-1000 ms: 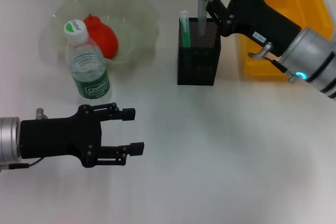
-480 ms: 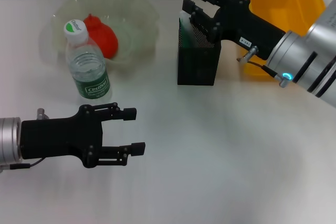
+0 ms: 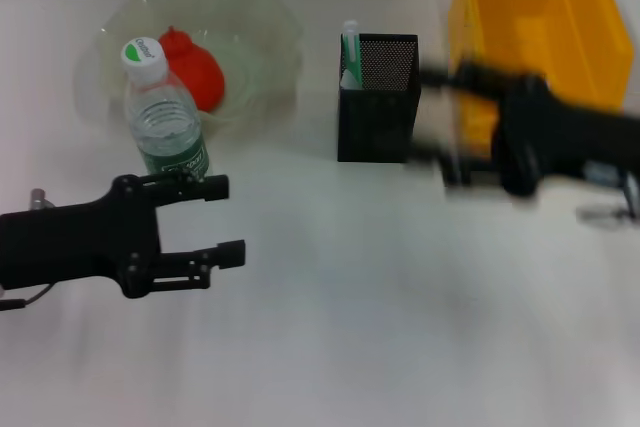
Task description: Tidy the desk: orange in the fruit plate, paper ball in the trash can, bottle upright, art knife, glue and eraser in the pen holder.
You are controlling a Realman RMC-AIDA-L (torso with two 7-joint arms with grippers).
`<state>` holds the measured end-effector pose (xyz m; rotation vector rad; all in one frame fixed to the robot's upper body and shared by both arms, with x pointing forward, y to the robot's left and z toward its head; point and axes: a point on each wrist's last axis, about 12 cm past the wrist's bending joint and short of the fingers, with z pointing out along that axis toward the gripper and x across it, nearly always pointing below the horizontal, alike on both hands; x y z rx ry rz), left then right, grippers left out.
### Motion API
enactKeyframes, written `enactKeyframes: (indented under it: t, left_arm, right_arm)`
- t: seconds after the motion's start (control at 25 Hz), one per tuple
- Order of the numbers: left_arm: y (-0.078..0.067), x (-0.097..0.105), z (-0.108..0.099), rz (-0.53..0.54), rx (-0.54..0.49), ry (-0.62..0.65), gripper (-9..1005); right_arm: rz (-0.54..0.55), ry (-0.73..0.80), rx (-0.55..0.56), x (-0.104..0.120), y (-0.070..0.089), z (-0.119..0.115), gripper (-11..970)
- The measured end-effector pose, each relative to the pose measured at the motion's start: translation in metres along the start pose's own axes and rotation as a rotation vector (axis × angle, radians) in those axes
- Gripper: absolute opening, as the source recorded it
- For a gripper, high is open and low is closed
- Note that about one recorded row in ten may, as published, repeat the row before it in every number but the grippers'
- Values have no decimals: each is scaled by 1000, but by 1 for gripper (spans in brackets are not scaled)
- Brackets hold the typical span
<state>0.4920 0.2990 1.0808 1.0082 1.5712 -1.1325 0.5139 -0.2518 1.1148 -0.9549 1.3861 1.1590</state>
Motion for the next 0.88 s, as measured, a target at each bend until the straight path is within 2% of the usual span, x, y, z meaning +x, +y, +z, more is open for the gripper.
enactKeyframes:
  t: [0.08, 0.28, 0.88]
  left_arm:
    - [-1, -2, -5, 2, 5, -13, 798]
    - [-6, -6, -11, 7, 49, -30, 798]
    - [-10, -6, -15, 0, 73, -40, 798]
  right_arm:
    - [-4, 75, -66, 6, 13, -12, 818]
    - [-23, 92, -92, 25, 27, -30, 819]
    - [-22, 78, -90, 31, 30, -27, 820]
